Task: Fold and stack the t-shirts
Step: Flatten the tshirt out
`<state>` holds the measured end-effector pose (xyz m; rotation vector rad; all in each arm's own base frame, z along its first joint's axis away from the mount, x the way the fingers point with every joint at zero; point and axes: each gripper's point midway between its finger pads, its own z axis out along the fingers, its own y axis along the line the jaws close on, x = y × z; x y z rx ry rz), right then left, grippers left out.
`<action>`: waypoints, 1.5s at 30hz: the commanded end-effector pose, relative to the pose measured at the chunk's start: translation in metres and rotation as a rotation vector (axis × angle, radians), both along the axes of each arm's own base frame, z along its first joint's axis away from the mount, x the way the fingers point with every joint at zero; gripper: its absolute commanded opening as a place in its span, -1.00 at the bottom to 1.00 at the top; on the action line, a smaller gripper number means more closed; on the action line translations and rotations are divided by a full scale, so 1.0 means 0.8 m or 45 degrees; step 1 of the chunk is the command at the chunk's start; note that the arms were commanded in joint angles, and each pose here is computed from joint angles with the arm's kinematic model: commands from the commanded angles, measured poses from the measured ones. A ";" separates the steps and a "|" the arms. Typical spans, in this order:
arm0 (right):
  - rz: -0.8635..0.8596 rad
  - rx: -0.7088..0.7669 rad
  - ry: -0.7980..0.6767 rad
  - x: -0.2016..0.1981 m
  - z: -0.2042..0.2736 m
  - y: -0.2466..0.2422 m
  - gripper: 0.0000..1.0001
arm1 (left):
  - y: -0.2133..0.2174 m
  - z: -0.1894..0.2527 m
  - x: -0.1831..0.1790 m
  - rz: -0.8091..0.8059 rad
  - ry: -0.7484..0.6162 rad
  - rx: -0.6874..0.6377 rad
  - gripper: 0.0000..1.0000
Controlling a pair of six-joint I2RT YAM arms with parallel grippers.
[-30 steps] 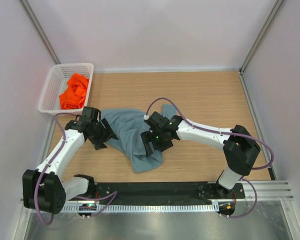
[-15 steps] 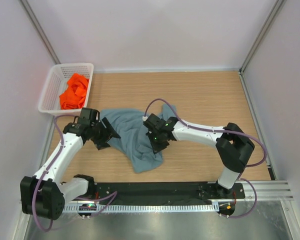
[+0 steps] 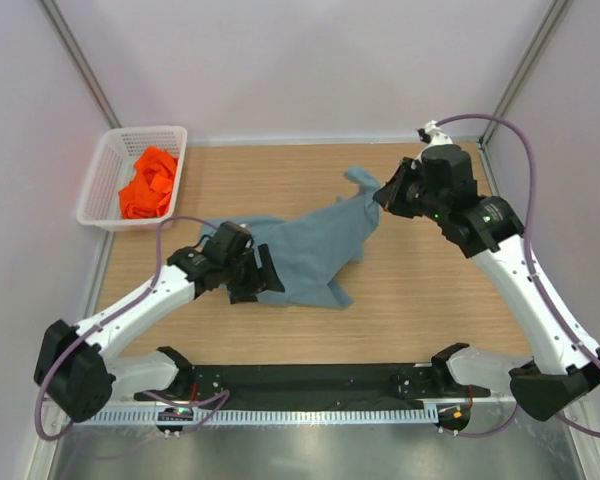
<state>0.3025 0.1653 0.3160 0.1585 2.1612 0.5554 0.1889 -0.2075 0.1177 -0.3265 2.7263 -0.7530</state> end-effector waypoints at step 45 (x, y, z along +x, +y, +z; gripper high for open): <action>0.911 0.380 -0.041 -0.064 0.098 0.345 -0.82 | 0.170 0.227 -0.006 0.580 -0.768 0.278 0.54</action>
